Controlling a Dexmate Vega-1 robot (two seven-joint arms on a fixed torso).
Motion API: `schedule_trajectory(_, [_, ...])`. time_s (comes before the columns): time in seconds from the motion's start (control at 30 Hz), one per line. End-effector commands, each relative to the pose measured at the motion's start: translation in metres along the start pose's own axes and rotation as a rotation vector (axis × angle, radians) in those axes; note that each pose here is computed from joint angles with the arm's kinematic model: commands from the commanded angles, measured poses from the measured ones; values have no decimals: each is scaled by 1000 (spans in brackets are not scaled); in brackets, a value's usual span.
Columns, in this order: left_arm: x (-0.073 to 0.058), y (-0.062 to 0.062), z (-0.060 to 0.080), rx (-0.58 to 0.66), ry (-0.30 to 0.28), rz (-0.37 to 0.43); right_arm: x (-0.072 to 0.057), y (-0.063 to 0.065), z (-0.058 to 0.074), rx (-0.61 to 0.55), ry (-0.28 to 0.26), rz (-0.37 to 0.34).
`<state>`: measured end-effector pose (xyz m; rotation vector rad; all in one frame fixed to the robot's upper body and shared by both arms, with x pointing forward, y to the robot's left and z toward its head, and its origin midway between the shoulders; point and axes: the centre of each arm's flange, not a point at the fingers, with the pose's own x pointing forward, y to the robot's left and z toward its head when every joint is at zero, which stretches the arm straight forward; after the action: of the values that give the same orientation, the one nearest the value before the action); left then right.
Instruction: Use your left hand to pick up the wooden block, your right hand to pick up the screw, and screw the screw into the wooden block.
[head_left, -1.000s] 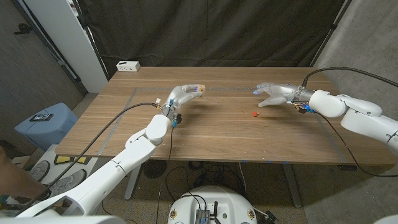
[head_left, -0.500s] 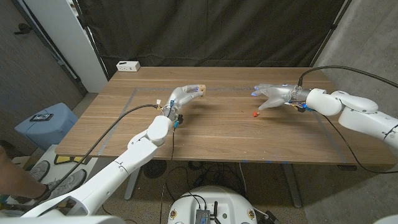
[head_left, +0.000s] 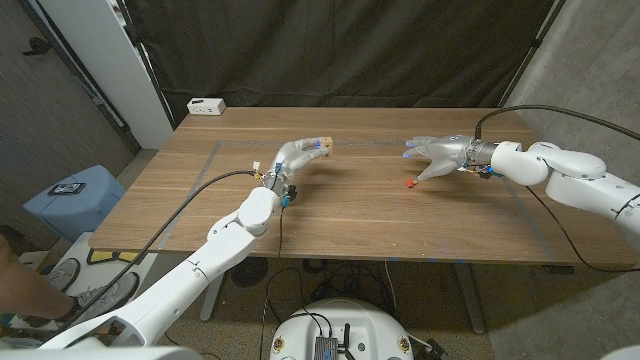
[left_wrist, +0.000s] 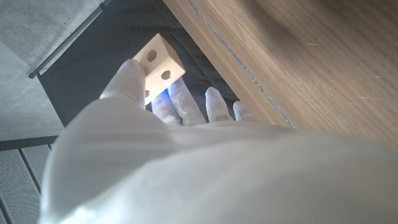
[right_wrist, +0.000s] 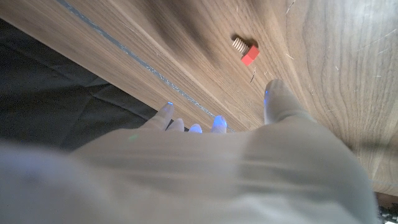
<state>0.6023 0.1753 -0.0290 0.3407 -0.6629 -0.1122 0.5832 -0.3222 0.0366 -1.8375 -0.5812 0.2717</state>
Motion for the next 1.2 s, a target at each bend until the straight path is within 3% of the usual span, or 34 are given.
schedule_trajectory(0.03, [-3,-5,-5,-39,-6,-9,5,-1,4,-94,-30,14])
schedule_trajectory(0.53, [-7,-5,-6,-46,-5,-25,11,6,7,-197,-56,16])
schedule_trajectory(1.2, [-14,-4,-4,-49,-5,-32,20,15,4,-199,-51,65])
